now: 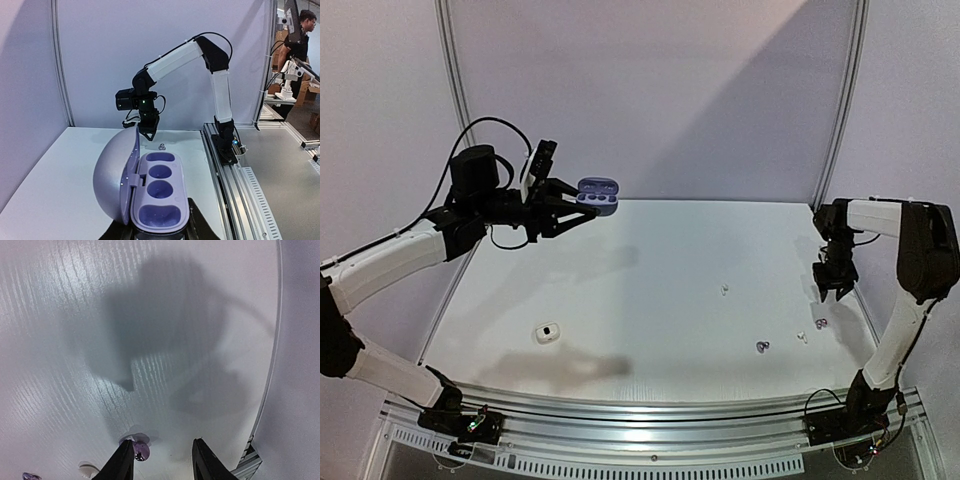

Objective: Insert the wireless bluetooth earbuds into the charging case
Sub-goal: Pick up the right earbud from the center of the board.

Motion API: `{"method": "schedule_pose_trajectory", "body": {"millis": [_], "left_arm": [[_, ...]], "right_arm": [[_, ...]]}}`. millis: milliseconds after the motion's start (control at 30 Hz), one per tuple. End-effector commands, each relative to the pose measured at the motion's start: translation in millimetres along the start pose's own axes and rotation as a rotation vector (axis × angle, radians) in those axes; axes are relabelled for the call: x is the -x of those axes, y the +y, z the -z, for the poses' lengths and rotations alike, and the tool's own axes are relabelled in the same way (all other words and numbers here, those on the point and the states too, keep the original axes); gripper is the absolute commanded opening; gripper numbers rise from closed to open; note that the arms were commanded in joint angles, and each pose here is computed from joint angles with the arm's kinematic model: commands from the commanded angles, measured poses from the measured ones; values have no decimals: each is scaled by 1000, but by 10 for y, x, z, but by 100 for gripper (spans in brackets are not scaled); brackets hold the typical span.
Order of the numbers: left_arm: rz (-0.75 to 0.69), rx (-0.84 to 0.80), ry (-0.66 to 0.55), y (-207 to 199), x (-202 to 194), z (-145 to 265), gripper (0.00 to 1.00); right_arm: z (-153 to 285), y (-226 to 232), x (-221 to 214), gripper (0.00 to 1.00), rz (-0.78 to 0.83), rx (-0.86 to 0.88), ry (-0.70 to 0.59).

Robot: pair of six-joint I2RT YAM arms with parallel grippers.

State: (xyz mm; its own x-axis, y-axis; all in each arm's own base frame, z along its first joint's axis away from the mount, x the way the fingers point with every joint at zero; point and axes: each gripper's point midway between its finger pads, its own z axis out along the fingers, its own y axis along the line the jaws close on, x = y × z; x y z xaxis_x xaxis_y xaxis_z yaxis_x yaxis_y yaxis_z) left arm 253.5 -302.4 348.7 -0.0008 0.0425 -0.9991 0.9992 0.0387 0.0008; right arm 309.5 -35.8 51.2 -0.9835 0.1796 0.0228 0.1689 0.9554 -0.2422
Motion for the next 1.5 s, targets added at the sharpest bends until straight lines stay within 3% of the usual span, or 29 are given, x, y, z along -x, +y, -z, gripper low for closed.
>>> {"method": "schedule_pose_trajectory", "body": {"millis": [0,500,800,1467], "left_arm": [[1,-15,-6,-28,-19,-14,0],[-2,-9,-8,-3,-22,-10,0],[-6,-3,-8,10,-16,-7,0],[-3,3,0,32,-26,6,0]], "right_arm": [[-161,124,-62,39,11,38,62],[-371,154,-363,32,30,41,158],[-382,220,-352,27,18,76,155],[-185,269,-442,24,-33,141,148]]}}
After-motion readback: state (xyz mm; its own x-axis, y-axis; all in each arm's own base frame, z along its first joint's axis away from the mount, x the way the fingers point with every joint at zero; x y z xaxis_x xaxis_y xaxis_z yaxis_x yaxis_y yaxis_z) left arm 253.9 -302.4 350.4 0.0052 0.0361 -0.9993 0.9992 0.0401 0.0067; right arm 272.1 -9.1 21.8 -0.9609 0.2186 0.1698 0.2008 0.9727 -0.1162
